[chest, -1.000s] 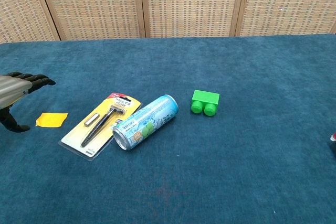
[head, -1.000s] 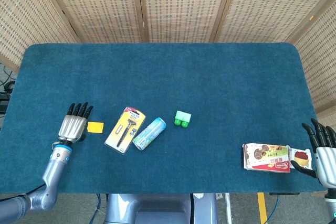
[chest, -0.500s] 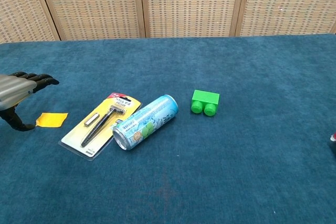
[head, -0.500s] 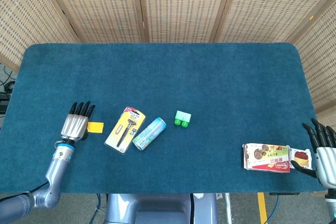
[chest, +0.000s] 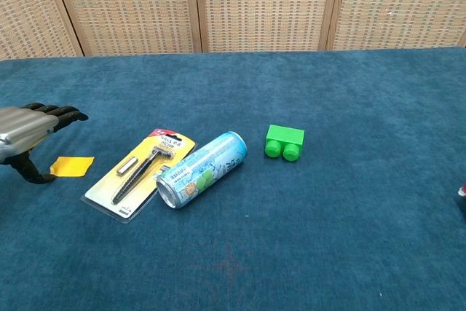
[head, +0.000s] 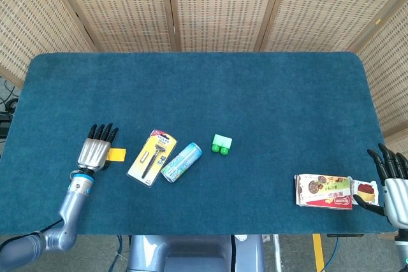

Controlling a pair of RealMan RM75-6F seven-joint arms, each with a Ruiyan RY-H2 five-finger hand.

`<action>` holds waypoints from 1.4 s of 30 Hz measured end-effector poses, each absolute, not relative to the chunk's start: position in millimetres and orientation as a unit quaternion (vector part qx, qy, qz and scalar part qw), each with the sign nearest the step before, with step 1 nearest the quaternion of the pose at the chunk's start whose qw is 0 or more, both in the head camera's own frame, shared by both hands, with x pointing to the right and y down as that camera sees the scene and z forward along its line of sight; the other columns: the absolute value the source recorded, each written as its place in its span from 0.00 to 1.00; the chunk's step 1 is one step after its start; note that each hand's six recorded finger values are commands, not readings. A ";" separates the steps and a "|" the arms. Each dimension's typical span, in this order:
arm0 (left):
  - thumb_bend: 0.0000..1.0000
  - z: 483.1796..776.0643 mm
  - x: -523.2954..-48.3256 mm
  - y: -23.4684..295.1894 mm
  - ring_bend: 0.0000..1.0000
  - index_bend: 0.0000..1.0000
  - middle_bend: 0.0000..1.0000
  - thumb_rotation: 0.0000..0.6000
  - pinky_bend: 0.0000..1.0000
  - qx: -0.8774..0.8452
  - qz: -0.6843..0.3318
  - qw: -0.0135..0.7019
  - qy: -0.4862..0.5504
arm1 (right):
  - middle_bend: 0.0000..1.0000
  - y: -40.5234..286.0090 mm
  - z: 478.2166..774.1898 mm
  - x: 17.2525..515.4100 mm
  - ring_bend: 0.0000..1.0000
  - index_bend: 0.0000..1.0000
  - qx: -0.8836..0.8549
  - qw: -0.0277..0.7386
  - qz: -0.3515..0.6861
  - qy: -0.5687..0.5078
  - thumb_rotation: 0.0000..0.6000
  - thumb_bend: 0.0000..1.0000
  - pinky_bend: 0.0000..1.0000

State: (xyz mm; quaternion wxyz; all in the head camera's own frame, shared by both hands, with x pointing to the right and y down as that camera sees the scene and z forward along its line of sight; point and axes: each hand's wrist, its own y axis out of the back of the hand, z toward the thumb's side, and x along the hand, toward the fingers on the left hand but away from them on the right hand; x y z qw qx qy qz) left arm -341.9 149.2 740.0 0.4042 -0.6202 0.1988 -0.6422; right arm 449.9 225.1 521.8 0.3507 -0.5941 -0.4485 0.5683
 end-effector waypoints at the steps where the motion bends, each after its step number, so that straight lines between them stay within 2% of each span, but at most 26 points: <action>1: 0.26 740.5 -341.6 149.1 0.00 0.00 0.00 1.00 0.00 -0.620 -0.642 0.405 0.199 | 0.00 225.0 521.6 449.7 0.00 0.09 -0.594 0.351 0.568 -0.449 1.00 0.16 0.00; 5: 0.29 742.3 -340.6 148.1 0.00 0.00 0.00 1.00 0.00 -0.619 -0.642 0.406 0.199 | 0.00 225.3 520.8 449.4 0.00 0.09 -0.594 0.351 0.567 -0.450 1.00 0.16 0.00; 10: 0.38 742.6 -338.8 145.1 0.00 0.00 0.00 1.00 0.00 -0.616 -0.639 0.413 0.203 | 0.00 225.6 520.6 450.1 0.00 0.09 -0.594 0.351 0.567 -0.450 1.00 0.16 0.00; 22: 0.43 745.6 -335.9 140.2 0.00 0.00 0.00 1.00 0.00 -0.607 -0.637 0.423 0.216 | 0.00 225.5 520.6 449.9 0.00 0.09 -0.594 0.349 0.567 -0.451 1.00 0.16 0.00; 32: 0.43 735.8 -336.8 136.4 0.00 0.00 0.00 1.00 0.00 -0.605 -0.626 0.425 0.247 | 0.00 225.0 519.4 451.1 0.00 0.09 -0.594 0.348 0.567 -0.453 1.00 0.16 0.00; 36: 0.40 729.1 -338.0 136.3 0.00 0.00 0.00 1.00 0.00 -0.610 -0.620 0.421 0.257 | 0.00 225.2 518.9 451.1 0.00 0.09 -0.594 0.348 0.566 -0.454 1.00 0.16 0.00; 38: 0.38 725.3 -338.6 136.9 0.00 0.02 0.00 1.00 0.00 -0.614 -0.616 0.418 0.262 | 0.00 225.2 519.2 451.0 0.00 0.09 -0.594 0.348 0.567 -0.453 1.00 0.16 0.00; 42: 0.36 714.0 -340.1 143.0 0.00 0.14 0.00 1.00 0.00 -0.629 -0.603 0.407 0.273 | 0.00 225.3 519.7 450.7 0.00 0.09 -0.593 0.348 0.568 -0.452 1.00 0.16 0.00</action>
